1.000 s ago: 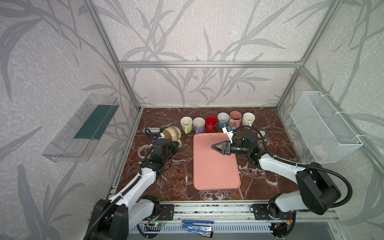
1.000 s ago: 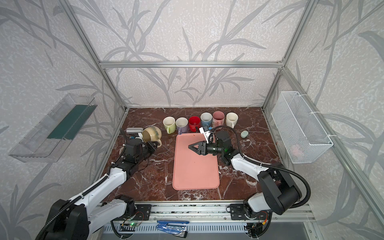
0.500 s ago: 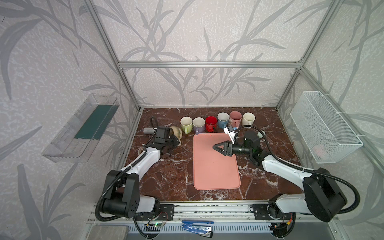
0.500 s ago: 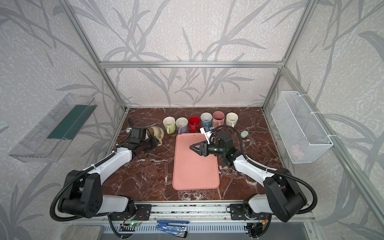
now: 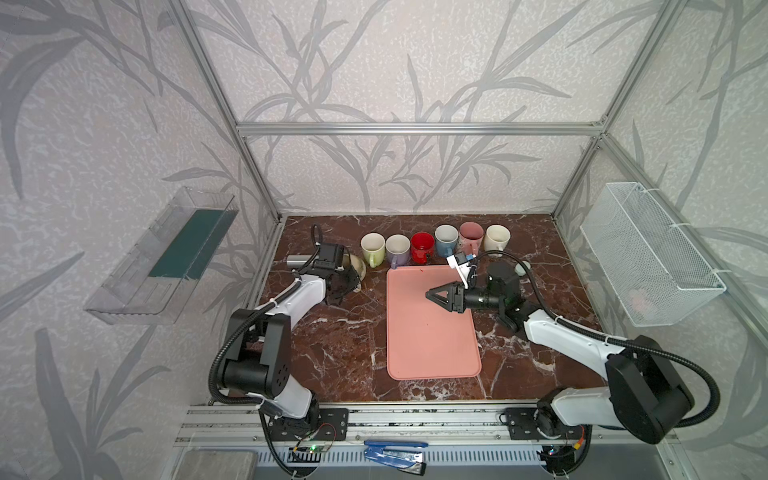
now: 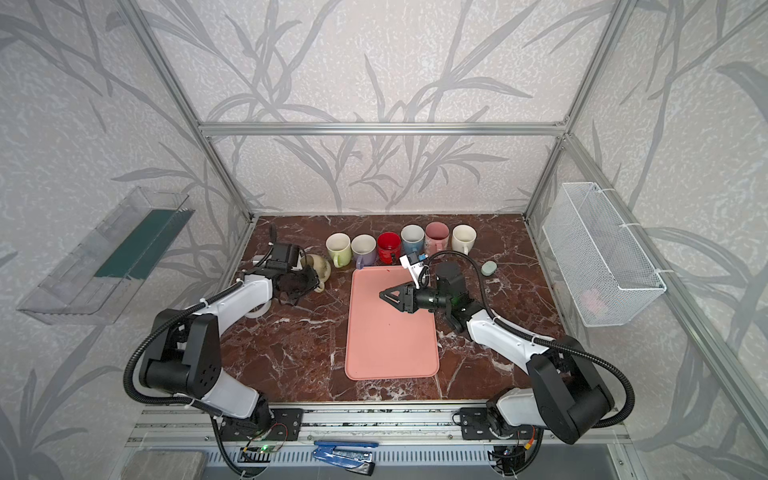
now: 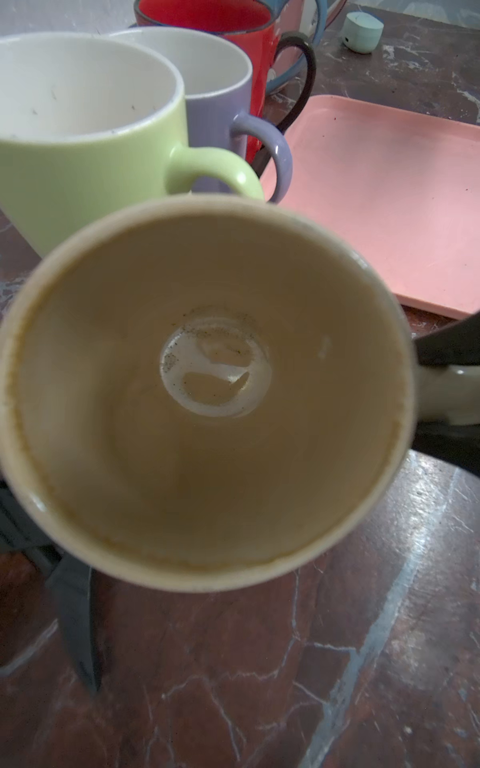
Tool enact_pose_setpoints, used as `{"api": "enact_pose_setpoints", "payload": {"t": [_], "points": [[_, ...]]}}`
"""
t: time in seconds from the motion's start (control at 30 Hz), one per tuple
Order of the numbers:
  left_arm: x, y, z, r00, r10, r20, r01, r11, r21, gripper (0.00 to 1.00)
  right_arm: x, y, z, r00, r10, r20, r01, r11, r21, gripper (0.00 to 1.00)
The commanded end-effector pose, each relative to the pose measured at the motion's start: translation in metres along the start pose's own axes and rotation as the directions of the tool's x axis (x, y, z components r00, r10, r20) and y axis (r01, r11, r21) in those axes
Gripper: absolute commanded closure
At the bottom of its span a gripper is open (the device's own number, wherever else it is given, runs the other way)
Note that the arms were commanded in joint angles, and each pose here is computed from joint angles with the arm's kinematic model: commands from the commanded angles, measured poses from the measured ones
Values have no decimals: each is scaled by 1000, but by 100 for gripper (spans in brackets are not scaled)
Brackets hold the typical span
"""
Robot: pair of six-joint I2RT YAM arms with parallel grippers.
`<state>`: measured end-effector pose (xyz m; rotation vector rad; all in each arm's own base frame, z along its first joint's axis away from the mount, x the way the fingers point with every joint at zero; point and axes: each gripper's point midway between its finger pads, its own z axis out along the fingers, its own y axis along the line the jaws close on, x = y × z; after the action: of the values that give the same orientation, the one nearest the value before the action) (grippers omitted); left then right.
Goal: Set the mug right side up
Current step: 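Carry the cream mug upright with the left gripper beside the pale green mug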
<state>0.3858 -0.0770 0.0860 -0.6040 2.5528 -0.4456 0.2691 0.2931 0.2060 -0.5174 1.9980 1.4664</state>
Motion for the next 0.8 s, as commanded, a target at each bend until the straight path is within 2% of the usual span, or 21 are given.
{"api": "enact_pose_setpoints", "payload": {"t": [0.0,0.17,0.3,0.77], "points": [[-28,-12,-12,995,69,65,-69,998,-10,100,-6,9,-2,999,-35,14,35,999,-17,62],[-29,-4,-5,993,116,6,-115,990,-86,100,-7,9,-2,999,-35,18,35,999,-22,62],[-35,-2,-2,989,147,3,-145,982,-122,100,-8,11,-1,999,-27,20,27,999,-40,63],[-50,-6,3,957,282,-64,-289,943,-168,100,-10,15,-2,999,-31,28,32,998,-56,63]]}}
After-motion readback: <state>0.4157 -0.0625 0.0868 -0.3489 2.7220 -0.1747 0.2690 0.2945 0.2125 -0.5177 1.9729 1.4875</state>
